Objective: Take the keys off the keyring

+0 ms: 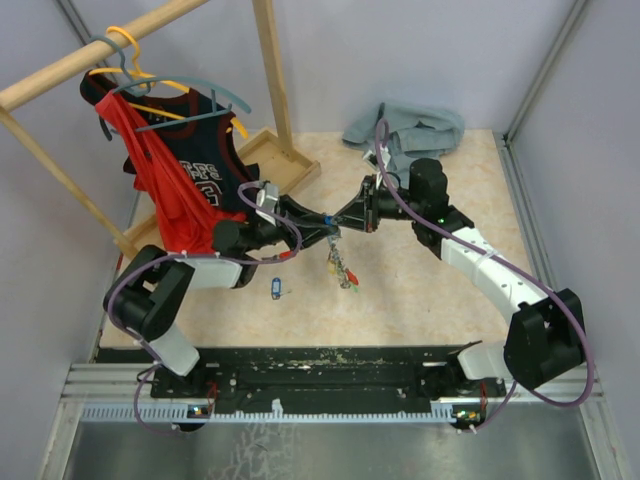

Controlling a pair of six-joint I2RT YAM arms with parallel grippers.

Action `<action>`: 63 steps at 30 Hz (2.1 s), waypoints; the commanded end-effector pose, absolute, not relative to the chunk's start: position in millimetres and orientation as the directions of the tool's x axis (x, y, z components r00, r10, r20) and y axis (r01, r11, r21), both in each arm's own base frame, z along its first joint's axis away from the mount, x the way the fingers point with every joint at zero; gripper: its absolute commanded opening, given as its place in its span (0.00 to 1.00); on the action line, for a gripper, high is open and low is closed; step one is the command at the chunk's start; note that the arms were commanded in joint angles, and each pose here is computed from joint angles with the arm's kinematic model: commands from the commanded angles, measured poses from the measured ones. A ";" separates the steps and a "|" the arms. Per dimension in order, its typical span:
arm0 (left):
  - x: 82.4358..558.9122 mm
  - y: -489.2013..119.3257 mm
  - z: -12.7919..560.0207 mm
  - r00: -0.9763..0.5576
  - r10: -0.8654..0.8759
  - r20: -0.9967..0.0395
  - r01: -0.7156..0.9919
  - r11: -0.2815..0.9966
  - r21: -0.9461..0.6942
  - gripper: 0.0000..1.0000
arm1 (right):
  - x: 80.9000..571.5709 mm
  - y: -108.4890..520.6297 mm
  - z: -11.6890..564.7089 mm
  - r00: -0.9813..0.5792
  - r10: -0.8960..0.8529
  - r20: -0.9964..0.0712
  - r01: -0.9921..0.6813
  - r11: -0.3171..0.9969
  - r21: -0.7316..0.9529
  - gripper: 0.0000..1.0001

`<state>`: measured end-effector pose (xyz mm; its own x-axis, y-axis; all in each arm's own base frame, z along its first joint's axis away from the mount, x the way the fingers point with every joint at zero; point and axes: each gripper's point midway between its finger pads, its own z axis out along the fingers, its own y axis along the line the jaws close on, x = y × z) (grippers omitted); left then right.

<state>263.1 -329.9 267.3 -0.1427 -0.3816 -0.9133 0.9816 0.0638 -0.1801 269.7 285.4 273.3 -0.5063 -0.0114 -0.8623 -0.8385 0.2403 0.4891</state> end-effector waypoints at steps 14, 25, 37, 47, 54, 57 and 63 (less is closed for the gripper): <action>246.5 -335.9 275.7 -0.189 -0.388 -0.902 0.982 -0.087 -0.169 0.22 | 266.8 288.7 322.6 -0.328 0.029 -0.944 -0.924 0.197 0.327 0.00; 244.6 -336.3 282.4 -0.176 -0.393 -0.903 0.984 -0.100 -0.148 0.00 | 261.5 292.0 320.5 -0.297 0.002 -0.955 -0.940 0.177 0.293 0.00; 241.3 -330.9 289.0 -0.113 -0.412 -0.904 0.993 -0.070 -0.093 0.00 | 251.7 278.9 344.6 -0.278 -0.030 -0.960 -0.952 0.138 0.272 0.41; 233.0 -326.9 303.0 -0.080 -0.422 -0.903 0.993 -0.116 -0.033 0.00 | 231.3 232.2 338.9 -0.031 -0.077 -0.997 -0.998 -0.059 0.035 0.39; 227.6 -328.9 316.0 -0.085 -0.387 -0.918 0.980 -0.198 -0.007 0.00 | 207.0 231.3 268.7 0.200 0.010 -0.980 -0.956 -0.219 -0.197 0.18; 226.1 -328.9 321.8 -0.063 -0.379 -0.923 0.976 -0.217 0.022 0.00 | 212.1 236.1 256.3 0.228 -0.020 -0.973 -0.950 -0.223 -0.218 0.17; 229.2 -334.2 331.2 -0.074 -0.364 -0.928 0.965 -0.260 0.025 0.00 | 212.8 247.7 248.8 0.264 -0.057 -0.963 -0.939 -0.244 -0.243 0.11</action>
